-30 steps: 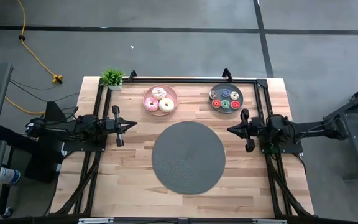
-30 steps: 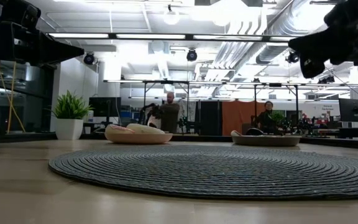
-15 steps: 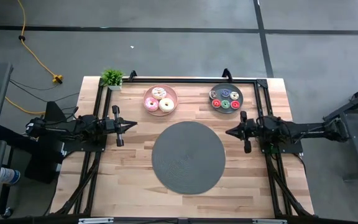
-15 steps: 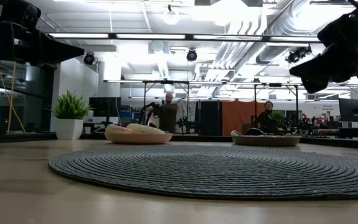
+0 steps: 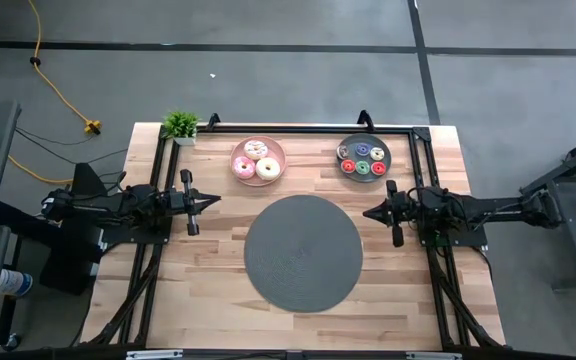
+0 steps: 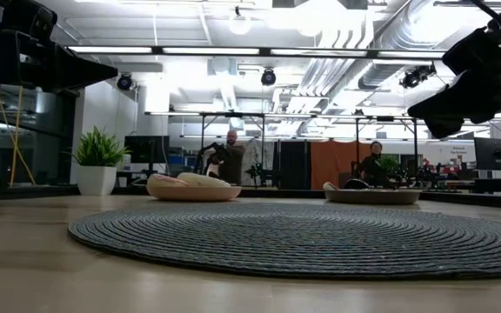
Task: Pick & Place donuts
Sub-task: Return to Home Position
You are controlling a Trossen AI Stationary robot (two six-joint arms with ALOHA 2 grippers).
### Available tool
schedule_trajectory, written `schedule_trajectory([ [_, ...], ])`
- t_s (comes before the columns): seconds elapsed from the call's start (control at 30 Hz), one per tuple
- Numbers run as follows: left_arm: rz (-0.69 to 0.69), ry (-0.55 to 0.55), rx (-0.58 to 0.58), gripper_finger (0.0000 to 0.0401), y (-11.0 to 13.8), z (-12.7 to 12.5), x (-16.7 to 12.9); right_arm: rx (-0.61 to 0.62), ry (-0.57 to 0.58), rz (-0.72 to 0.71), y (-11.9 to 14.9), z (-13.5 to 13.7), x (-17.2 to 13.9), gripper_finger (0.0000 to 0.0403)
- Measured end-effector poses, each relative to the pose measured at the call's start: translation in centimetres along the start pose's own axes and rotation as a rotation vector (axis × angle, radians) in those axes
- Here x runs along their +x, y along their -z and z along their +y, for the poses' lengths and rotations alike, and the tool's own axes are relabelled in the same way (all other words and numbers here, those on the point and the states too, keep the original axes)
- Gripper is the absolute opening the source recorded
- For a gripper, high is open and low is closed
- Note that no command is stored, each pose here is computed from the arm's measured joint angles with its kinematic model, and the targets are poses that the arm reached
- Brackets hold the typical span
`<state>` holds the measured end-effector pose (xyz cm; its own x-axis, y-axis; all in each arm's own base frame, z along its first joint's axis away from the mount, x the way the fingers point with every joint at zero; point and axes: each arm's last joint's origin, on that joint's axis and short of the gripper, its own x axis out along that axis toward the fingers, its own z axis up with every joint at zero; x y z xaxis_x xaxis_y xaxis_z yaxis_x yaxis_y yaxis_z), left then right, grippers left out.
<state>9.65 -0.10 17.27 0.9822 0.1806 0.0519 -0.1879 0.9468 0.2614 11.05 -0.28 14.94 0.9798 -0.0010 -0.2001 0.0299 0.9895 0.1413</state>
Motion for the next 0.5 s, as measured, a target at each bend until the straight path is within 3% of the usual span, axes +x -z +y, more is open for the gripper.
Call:
schedule_trajectory([
  [0.1, 0.0, 0.0, 0.0, 0.0, 0.0, 0.0, 0.0, 0.066, 0.001, 0.001, 0.02, 0.0, 0.0, 0.0],
  [0.5, 0.0, 0.0, 0.0, 0.0, 0.0, 0.0, 0.0, 0.064, 0.002, 0.002, 0.03, -0.01, 0.0, 0.0],
])
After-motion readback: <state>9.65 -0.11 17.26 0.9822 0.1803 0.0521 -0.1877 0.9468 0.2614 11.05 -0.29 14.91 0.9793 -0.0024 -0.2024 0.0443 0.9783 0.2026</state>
